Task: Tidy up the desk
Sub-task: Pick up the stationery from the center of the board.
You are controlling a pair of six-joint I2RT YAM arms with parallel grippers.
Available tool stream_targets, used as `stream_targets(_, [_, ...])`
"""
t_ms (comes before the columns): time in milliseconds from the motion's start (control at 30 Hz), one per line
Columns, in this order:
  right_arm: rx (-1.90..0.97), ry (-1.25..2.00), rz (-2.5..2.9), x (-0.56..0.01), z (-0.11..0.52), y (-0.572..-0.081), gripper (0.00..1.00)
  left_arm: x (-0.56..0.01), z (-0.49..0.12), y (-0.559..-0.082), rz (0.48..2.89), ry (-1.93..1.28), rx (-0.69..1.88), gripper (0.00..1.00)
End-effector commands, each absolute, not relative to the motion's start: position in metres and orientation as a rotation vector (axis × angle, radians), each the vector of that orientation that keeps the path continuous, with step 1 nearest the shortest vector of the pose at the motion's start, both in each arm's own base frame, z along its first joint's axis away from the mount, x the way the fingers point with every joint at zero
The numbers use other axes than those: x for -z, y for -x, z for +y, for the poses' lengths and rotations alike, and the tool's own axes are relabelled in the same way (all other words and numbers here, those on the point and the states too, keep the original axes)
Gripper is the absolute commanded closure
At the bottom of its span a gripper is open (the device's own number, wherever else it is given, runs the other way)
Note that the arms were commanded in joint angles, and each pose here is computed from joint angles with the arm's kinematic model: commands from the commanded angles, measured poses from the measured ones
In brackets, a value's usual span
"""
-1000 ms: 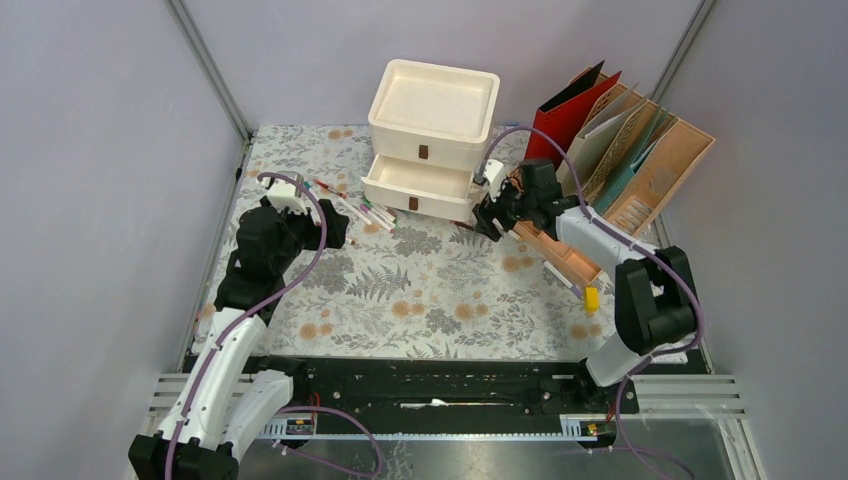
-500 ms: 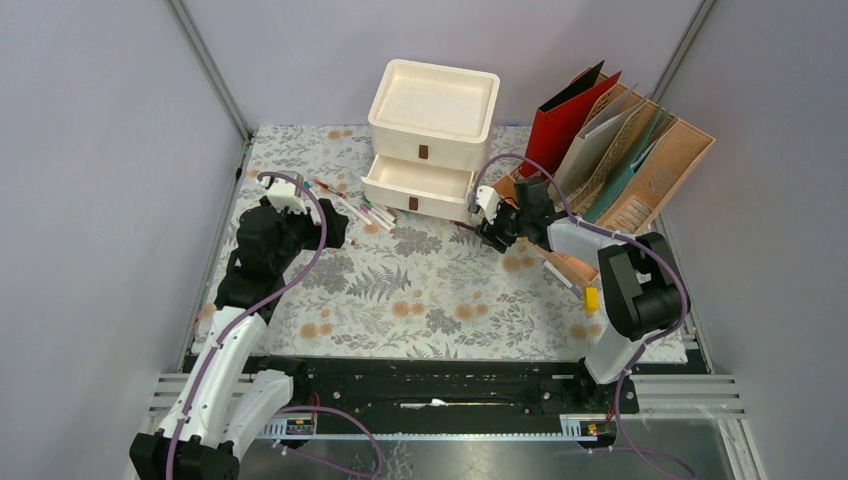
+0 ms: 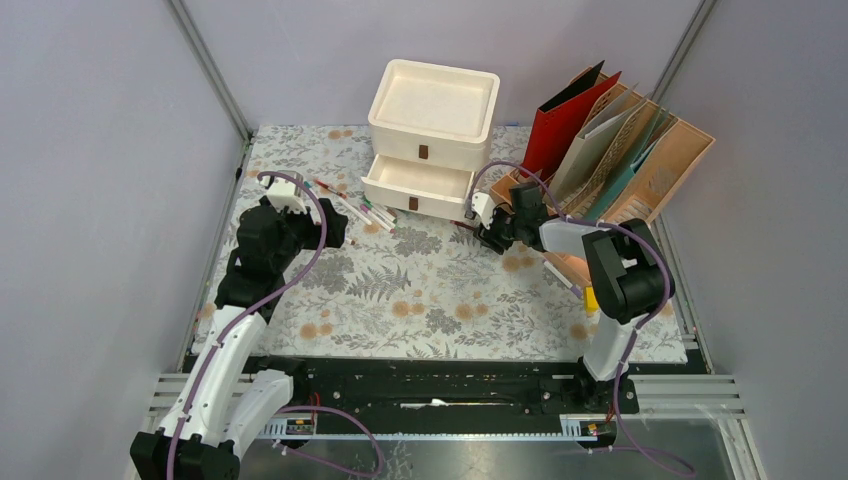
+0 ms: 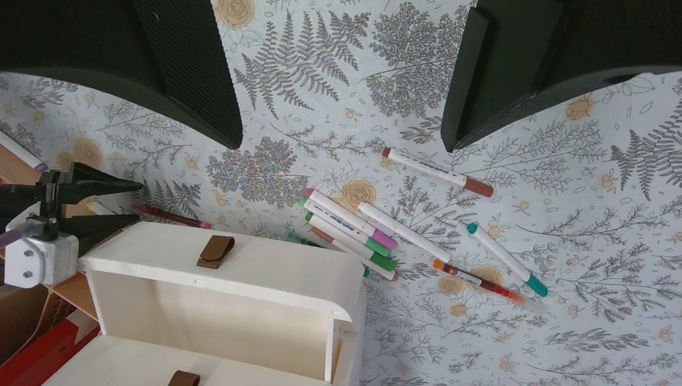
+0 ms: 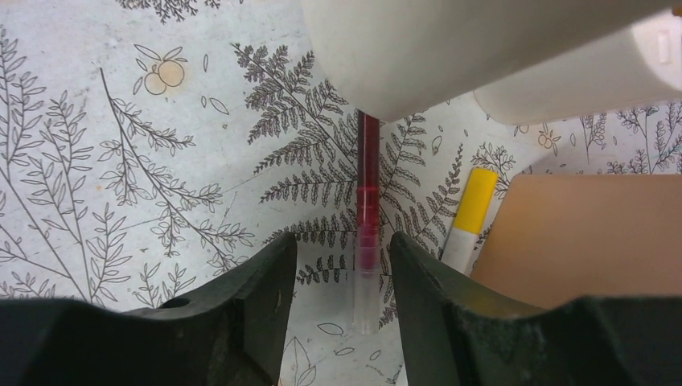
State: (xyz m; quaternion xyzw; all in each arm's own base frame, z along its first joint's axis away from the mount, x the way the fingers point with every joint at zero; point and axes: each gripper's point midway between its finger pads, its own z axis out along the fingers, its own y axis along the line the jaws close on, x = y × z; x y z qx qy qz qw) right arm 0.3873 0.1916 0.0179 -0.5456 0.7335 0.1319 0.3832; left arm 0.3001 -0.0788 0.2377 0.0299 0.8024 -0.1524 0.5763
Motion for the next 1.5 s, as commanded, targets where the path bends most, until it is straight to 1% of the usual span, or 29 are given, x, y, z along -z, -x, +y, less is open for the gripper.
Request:
stream_targets(0, [-0.298, 1.377, 1.824, -0.027, 0.196, -0.404, 0.47, -0.249, -0.079, -0.305, 1.833, -0.071, 0.363, 0.01])
stream_targets(67, [-0.298, 1.382, 1.832, -0.024, 0.195, -0.402, 0.50, -0.249, -0.079, -0.305, 1.835, -0.072, 0.364, 0.01])
stream_targets(300, [-0.315, 1.413, 1.871, -0.014, 0.192, -0.394, 0.68, -0.250, -0.078, -0.305, 1.832, -0.071, 0.363, 0.01])
stream_targets(333, [-0.337, 1.429, 1.873, -0.016, 0.193, -0.390, 0.80, -0.250, -0.079, -0.305, 1.832, -0.071, 0.364, 0.01])
stream_targets(400, [-0.364, 1.446, 1.879, -0.016, 0.194, -0.384, 0.89, -0.249, -0.079, -0.305, 1.834, -0.070, 0.365, 0.01])
stream_targets(467, [-0.390, 1.459, 1.884, -0.016, 0.195, -0.379, 0.92, -0.249, -0.079, -0.305, 1.833, -0.070, 0.366, 0.01])
stream_targets(667, [-0.444, 1.518, 1.913, -0.011, 0.190, -0.353, 0.93, -0.250, -0.079, -0.305, 1.832, -0.070, 0.366, 0.01])
stream_targets(900, [-0.449, 1.551, 1.961, -0.013, 0.185, -0.342, 0.89, -0.249, -0.079, -0.305, 1.834, -0.072, 0.372, 0.01])
stream_targets(1033, [-0.434, 1.669, 1.981, -0.003, 0.182, -0.328, 0.86, -0.250, -0.079, -0.305, 1.831, -0.070, 0.370, 0.01])
stream_targets(1300, [-0.470, 1.906, 1.948, 0.009, 0.182, -0.285, 0.85, -0.249, -0.079, -0.305, 1.834, -0.069, 0.370, 0.01])
stream_targets(1467, [-0.468, 1.935, 1.945, 0.008, 0.190, -0.281, 0.82, -0.250, -0.079, -0.305, 1.832, -0.071, 0.372, 0.01])
